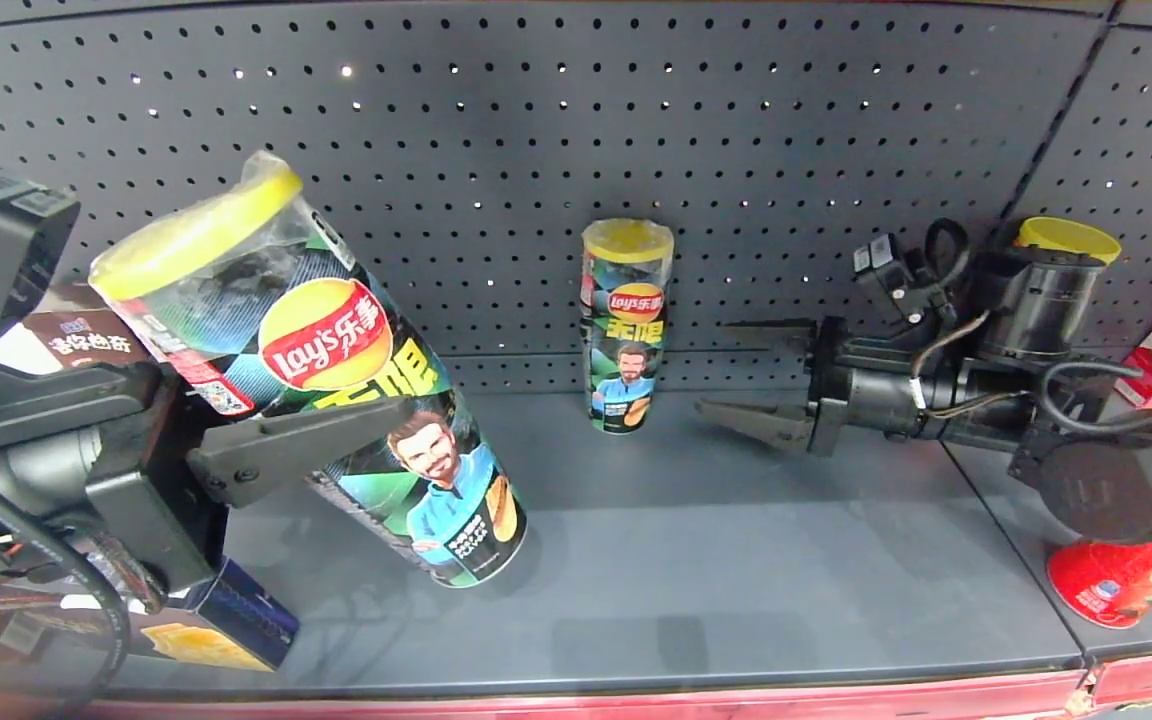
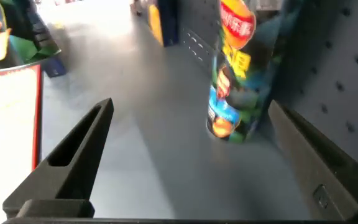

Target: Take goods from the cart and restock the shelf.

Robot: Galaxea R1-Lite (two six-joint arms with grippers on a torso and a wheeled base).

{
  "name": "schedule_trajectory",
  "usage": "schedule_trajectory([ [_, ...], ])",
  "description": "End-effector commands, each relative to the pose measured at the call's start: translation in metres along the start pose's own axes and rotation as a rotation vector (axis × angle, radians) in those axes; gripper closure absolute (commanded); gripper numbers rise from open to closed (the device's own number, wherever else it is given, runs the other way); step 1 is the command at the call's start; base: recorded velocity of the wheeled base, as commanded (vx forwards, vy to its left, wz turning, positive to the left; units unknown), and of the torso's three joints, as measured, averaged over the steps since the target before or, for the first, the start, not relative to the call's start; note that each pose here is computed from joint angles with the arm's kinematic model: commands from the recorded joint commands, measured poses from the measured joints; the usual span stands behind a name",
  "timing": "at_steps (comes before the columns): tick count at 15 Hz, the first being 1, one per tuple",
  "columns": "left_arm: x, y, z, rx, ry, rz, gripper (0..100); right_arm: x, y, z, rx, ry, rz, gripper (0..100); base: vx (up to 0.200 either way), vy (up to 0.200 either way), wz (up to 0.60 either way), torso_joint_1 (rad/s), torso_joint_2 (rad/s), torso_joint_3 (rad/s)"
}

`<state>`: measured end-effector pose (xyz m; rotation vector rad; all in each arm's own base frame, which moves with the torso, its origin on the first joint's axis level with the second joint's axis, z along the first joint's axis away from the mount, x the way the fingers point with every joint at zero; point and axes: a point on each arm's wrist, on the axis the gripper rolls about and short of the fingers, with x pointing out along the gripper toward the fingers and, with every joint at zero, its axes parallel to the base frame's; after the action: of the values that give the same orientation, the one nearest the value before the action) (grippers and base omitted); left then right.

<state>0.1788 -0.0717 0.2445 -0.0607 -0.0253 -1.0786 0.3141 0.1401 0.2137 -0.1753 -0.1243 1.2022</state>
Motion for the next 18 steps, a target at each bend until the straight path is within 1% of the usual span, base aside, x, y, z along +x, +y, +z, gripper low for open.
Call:
schedule_trajectory([
  [1, 0.001, 0.001, -0.001, -0.004, 0.003, 0.0, 100, 0.02, -0.023, -0.023, -0.001, -0.001, 0.01, 0, 0.0, 0.0, 0.0, 0.0, 0.0, 0.0],
  [7, 0.003, 0.004, -0.004, -0.015, 0.014, 0.003, 100, 0.043, -0.04, -0.028, -0.023, -0.026, 0.02, 0, 0.0, 0.0, 0.0, 0.0, 0.0, 0.0],
  [9, 0.003, 0.004, -0.004, -0.012, 0.012, 0.003, 100, 0.052, -0.047, -0.034, -0.025, -0.03, 0.023, 0, 0.0, 0.0, 0.0, 0.0, 0.0, 0.0],
  [14, 0.004, 0.006, -0.006, -0.018, 0.017, 0.006, 100, 0.065, -0.04, -0.041, -0.011, -0.025, 0.055, 0, 0.0, 0.0, 0.0, 0.0, 0.0, 0.0],
  [17, 0.004, 0.007, -0.006, -0.019, 0.018, 0.008, 100, 0.067, -0.027, -0.045, 0.013, -0.008, 0.08, 0, 0.0, 0.0, 0.0, 0.0, 0.0, 0.0],
  [18, 0.004, 0.007, -0.006, -0.018, 0.017, 0.008, 100, 0.063, -0.02, -0.045, 0.026, 0.003, 0.089, 0, 0.0, 0.0, 0.0, 0.0, 0.0, 0.0],
])
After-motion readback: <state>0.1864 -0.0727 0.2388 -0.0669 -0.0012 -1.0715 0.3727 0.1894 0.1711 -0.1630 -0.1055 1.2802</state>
